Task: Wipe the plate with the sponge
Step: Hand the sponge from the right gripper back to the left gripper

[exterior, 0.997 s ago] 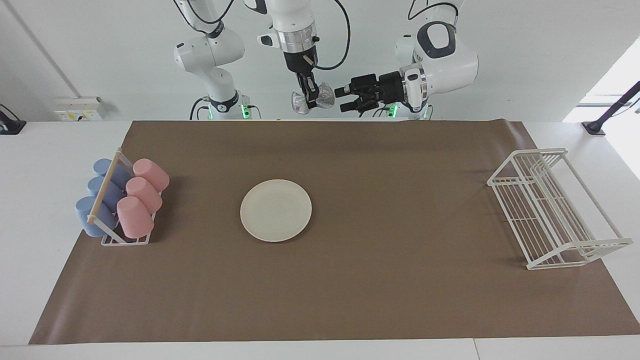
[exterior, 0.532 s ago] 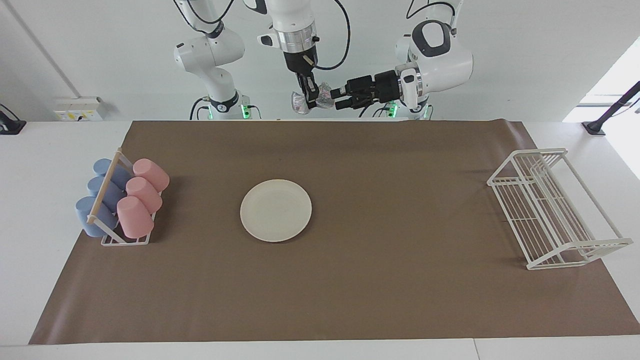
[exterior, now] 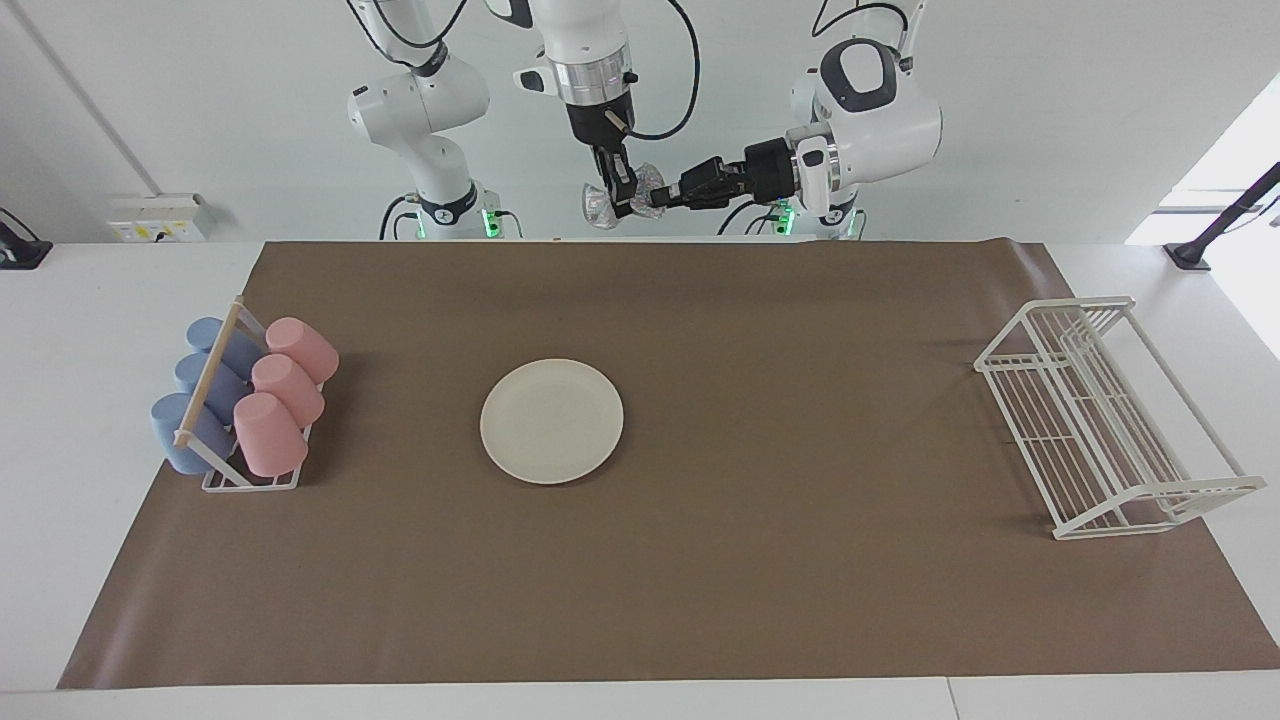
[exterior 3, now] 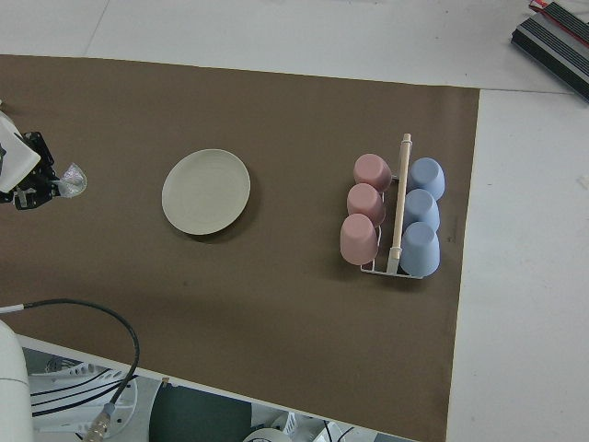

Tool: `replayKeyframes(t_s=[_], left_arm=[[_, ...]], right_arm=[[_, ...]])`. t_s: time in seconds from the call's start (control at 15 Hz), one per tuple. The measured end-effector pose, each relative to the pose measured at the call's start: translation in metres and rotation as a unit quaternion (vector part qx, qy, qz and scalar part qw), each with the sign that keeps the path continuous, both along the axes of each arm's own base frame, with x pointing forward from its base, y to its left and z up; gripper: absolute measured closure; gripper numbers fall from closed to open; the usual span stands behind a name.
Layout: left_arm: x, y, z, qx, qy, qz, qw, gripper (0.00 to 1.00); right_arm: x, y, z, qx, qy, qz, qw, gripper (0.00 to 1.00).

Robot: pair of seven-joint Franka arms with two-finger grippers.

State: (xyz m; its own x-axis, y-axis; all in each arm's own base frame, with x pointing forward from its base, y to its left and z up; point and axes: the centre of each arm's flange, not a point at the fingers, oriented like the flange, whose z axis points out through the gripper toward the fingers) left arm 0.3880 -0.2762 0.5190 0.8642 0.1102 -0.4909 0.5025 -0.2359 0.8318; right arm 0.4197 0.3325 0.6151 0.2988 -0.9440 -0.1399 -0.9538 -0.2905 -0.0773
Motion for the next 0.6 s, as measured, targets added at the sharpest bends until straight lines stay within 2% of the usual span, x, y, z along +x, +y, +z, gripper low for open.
replayKeyframes(t_s=[0.33,0.4,0.6], left_arm=[[-0.0003,0.0005,0.0014,-0.001,0.010,0.003,1.000,0.95],[-0.0002,0.0009,0.0017,-0.001,0.011,0.004,1.000,0.95],[-0.0011,0.0020,0.0055,-0.003,0.012,0.005,1.000,0.95]], right_arm=[[0.0000,0.0001,0.0012,0.001,-0.001,0.000,1.000,0.89],[0.0004,-0.0004,0.0011,-0.001,-0.002,0.000,1.000,0.82],[0.0018,-0.0025,0.0006,-0.008,-0.007,0.008,1.000,0.52]])
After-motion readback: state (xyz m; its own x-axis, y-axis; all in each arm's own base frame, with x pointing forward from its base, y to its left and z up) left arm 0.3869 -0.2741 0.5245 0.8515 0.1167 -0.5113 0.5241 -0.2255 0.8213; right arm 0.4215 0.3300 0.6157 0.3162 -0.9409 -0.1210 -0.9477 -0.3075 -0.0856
